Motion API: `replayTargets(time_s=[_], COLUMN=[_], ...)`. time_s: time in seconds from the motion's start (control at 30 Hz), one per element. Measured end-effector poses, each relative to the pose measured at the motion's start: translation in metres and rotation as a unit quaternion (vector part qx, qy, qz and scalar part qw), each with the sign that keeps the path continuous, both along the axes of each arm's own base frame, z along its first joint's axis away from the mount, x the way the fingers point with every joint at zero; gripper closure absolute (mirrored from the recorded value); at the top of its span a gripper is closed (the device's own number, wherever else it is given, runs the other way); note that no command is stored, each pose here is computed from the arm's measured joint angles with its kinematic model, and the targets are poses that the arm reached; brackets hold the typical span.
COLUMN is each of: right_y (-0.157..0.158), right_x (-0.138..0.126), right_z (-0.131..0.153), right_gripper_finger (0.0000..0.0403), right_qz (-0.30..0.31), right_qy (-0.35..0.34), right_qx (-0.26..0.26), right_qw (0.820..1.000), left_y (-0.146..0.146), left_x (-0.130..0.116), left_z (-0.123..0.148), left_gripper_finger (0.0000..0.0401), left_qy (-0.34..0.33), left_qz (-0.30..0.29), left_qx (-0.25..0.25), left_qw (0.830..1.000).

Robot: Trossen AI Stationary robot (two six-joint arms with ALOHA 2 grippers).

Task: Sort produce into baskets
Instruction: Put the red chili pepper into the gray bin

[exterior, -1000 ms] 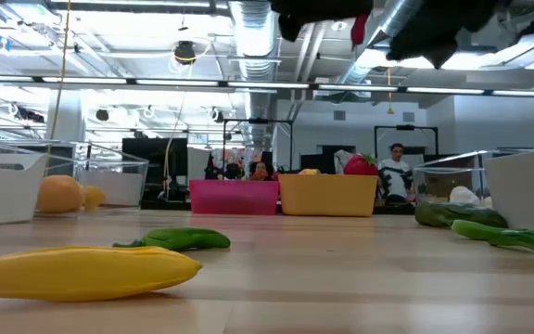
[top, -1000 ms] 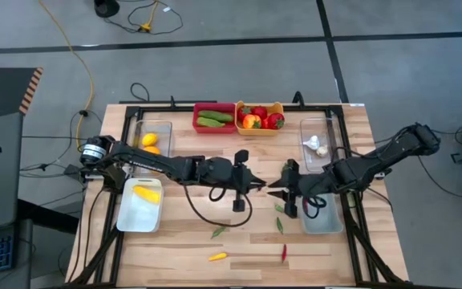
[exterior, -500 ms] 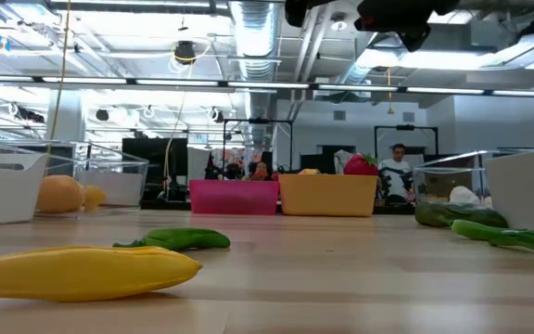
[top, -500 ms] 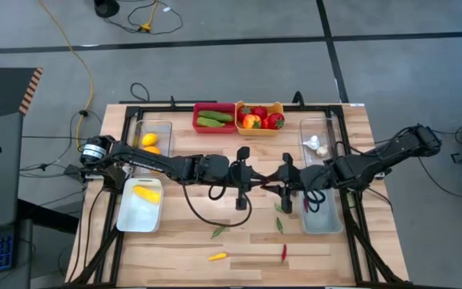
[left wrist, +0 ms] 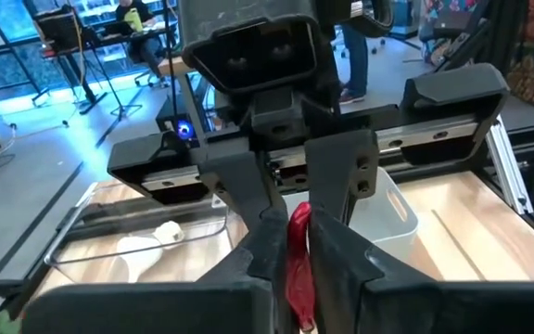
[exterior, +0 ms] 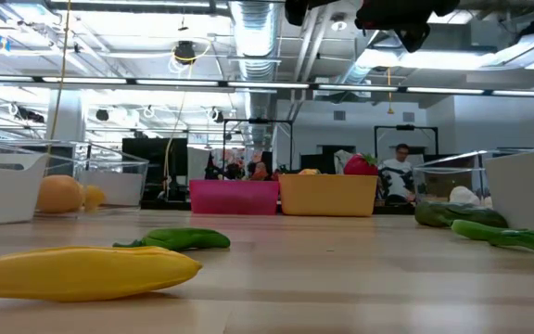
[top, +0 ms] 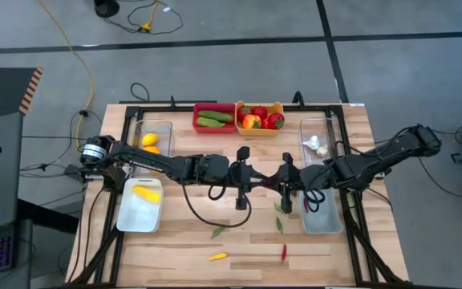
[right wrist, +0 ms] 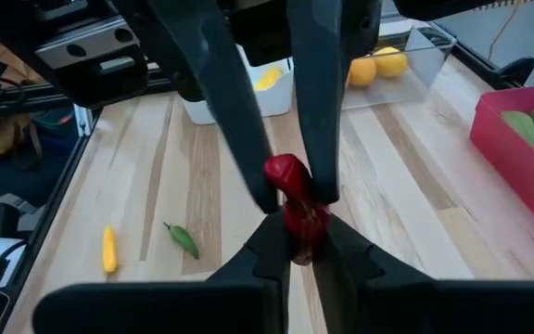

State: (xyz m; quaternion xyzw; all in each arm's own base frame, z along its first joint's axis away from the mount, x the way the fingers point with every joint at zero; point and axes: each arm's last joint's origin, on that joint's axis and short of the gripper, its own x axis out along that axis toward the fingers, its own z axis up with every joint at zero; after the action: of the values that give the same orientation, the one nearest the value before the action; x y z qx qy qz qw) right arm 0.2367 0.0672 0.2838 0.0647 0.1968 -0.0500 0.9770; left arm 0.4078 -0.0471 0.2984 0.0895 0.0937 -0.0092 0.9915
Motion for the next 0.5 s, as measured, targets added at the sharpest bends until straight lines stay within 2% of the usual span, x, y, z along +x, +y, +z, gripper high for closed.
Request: replayTargets(time_s=[0.23,0.4,0.5], right_y=[0.001,0.002,0.001], right_x=[-0.002,-0.013,-0.028], right_z=[-0.004,-0.012,-0.019], right_gripper_finger=[0.0339,0.0338,0.0338], right_qz=[0.009,0.041,0.034], right_qy=[0.023,0.097,0.176], right_qx=[0.008,0.085,0.141], right_qw=[1.000,0.991,0.974], left_y=[0.000,0.000,0.000], left_x=[0.000,-0.002,-0.004], left_z=[0.000,-0.007,-0.014], left_gripper_finger=[0.0306,0.0267,0.0258], left_qy=[0.002,0.041,0.077], left_qz=[0.000,0.003,0.004], left_qx=[-0.004,-0.009,-0.005], left_qw=[1.000,0.999,0.997])
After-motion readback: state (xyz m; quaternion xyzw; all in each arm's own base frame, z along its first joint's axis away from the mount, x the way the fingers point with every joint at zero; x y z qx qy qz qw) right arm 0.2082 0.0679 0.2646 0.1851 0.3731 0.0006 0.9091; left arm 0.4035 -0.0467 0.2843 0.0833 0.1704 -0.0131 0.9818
